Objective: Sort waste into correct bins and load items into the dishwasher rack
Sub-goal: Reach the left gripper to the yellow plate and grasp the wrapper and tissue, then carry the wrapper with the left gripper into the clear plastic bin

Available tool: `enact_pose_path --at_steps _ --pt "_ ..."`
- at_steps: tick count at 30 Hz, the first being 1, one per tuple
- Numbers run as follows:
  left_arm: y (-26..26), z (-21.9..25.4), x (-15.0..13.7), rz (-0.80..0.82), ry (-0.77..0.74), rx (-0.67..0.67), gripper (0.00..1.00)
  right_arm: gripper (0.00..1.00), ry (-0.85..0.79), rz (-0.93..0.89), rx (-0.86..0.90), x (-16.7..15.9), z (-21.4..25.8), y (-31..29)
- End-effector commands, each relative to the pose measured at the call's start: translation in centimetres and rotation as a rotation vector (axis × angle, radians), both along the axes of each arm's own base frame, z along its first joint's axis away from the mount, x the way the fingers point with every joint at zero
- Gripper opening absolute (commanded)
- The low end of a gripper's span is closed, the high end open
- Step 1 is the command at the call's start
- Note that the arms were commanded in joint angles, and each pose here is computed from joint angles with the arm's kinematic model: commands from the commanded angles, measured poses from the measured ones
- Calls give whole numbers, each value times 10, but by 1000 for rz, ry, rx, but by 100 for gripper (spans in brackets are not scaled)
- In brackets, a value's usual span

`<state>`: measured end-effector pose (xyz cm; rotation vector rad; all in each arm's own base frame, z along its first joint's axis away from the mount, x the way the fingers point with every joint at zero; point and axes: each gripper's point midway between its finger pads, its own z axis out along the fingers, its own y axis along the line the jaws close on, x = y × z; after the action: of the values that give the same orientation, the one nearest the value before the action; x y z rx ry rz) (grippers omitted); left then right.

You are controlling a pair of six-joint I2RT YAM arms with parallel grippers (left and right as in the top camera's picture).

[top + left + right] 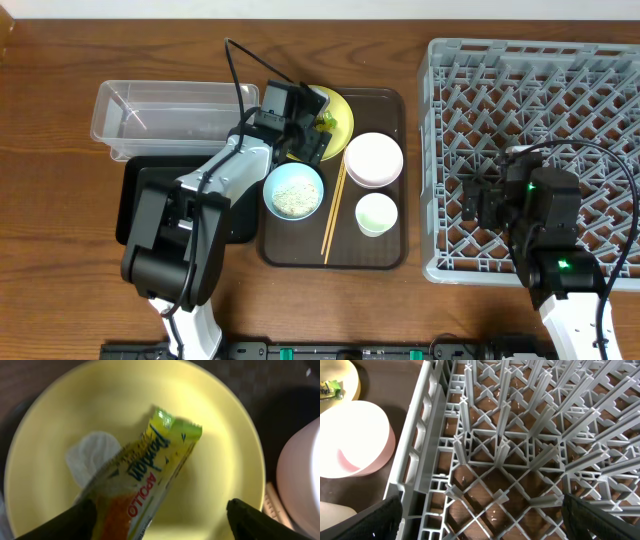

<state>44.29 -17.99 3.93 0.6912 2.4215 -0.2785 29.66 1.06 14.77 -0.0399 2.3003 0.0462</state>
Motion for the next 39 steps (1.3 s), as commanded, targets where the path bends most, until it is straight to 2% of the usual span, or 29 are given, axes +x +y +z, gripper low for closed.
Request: enact_pose_path --at_steps 1,4,10,21,23,28,30,35,39 --pt "1 -3 3 -7 0 22 78 99 -17 -11 18 4 8 -1" --pt "3 -6 -1 -7 17 27 63 99 -17 -11 19 3 8 -1" --pt "7 -15 -15 -8 86 50 47 99 -16 -11 19 3 8 -1" --pt "8 -17 -18 -8 99 55 43 99 -11 -11 19 3 7 -1" --pt "8 -17 -18 -8 100 54 37 99 -10 -11 19 2 7 -1" --pt "8 -17 -18 -8 98 54 13 99 -10 -11 19 2 7 -1" --pt "8 -17 -18 -8 99 54 9 99 -10 -11 19 2 7 -1" --pt "8 -13 -16 -8 89 50 6 99 -10 -11 19 2 7 -1" --pt "6 8 -11 17 49 21 6 99 -10 -11 18 2 7 -1"
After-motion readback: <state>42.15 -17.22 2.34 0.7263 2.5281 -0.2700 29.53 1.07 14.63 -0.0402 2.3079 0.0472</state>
